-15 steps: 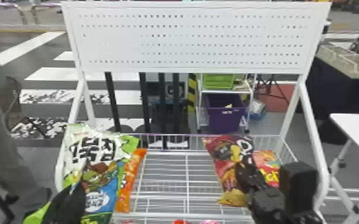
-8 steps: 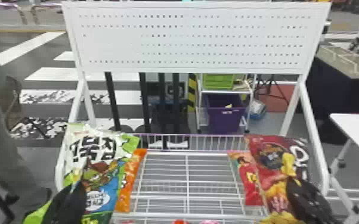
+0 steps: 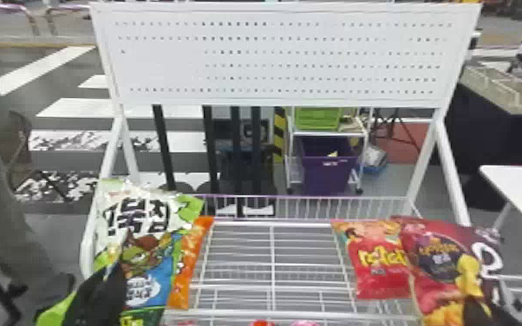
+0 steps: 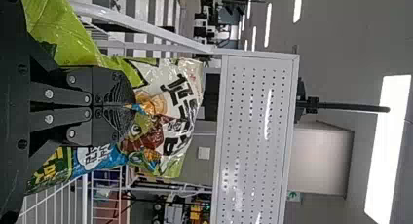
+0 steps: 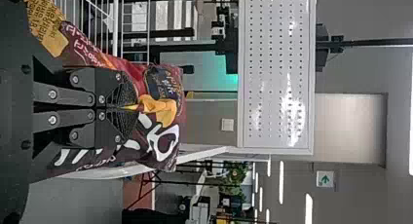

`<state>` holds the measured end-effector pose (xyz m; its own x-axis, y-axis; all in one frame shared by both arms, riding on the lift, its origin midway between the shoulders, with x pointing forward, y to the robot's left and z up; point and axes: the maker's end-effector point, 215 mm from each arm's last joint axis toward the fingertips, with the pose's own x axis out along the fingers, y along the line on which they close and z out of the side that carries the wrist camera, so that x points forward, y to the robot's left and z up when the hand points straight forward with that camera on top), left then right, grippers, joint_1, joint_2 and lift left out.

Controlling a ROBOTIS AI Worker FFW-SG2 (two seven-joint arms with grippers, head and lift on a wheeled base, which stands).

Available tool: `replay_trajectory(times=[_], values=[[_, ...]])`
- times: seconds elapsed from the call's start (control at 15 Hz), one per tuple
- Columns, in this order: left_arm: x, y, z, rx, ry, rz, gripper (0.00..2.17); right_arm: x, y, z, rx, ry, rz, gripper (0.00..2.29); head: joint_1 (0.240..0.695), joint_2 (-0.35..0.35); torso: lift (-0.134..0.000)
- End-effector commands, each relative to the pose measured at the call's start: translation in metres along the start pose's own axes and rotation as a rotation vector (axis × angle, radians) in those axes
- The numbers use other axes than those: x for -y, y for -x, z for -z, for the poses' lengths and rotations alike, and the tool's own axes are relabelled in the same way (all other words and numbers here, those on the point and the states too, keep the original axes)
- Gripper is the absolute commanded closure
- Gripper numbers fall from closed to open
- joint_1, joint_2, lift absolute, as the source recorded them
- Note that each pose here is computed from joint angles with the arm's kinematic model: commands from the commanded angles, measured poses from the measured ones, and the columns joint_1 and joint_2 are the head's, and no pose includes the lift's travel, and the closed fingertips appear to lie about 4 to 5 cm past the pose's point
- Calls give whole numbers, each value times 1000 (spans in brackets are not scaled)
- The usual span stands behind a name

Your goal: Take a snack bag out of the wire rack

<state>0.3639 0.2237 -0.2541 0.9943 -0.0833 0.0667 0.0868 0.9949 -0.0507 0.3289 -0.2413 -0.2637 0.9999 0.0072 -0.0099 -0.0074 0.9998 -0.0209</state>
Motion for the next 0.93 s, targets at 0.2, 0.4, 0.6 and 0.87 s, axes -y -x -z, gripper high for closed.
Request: replay_trajectory(times=[0.2, 0.4, 0.6, 0.87], values=[[1, 0, -3, 6, 5, 2, 2115, 6, 6, -1, 5, 11, 10, 2250, 499, 0, 0], [0, 1, -4, 5, 3, 1, 2115, 8, 6, 0, 8, 9, 12, 2250, 499, 0, 0], [0, 1, -6, 10, 3, 0, 2115, 8, 6, -1, 9, 12, 13, 2250, 499, 0, 0], [-1, 1, -5, 8, 2, -1, 2115, 8, 6, -1, 9, 14, 12, 2250, 499, 0, 0]])
